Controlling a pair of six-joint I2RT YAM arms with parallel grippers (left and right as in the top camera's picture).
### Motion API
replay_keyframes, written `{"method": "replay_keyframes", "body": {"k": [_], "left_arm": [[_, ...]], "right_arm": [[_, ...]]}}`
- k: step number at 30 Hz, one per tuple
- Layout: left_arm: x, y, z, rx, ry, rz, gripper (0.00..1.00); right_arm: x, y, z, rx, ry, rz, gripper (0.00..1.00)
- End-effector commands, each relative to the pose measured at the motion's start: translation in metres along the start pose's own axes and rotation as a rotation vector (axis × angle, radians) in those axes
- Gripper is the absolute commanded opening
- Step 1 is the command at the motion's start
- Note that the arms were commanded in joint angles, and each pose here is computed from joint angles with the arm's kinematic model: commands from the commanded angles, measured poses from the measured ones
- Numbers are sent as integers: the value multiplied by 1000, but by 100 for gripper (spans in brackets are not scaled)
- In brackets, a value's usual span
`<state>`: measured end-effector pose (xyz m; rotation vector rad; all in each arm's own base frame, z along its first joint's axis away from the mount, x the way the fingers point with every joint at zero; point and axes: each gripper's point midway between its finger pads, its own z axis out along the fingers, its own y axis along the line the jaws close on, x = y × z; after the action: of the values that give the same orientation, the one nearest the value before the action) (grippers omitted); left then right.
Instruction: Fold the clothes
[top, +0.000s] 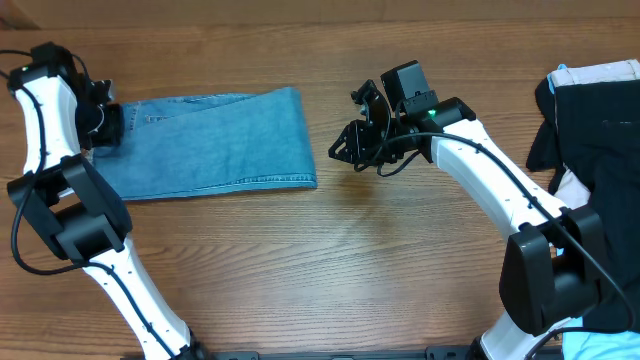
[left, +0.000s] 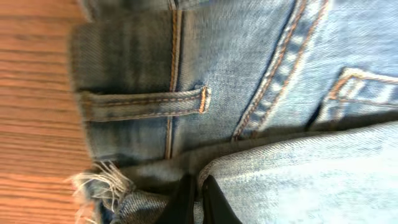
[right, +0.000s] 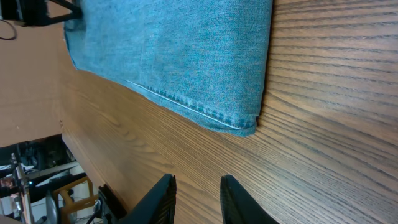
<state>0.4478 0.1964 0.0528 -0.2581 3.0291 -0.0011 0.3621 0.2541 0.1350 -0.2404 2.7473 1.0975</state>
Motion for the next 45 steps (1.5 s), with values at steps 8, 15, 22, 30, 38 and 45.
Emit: {"method": "replay_keyframes", "body": {"k": [8, 15, 22, 30, 38, 45], "left_arm": [[-6, 13, -27, -22, -23, -103, 99], [32, 17, -26, 180, 81, -292, 64], [58, 17, 1, 207, 172, -314, 62], [62, 17, 12, 206, 178, -282, 39], [53, 17, -9, 211, 150, -273, 4], [20, 18, -53, 233, 10, -259, 4]], "right_arm": [[0, -4, 1, 8, 1, 4, 28], [0, -4, 1, 8, 1, 7, 28], [0, -4, 1, 8, 1, 7, 27], [1, -4, 1, 9, 4, 9, 27], [0, -5, 1, 9, 3, 10, 28], [0, -5, 1, 9, 3, 10, 27]]}}
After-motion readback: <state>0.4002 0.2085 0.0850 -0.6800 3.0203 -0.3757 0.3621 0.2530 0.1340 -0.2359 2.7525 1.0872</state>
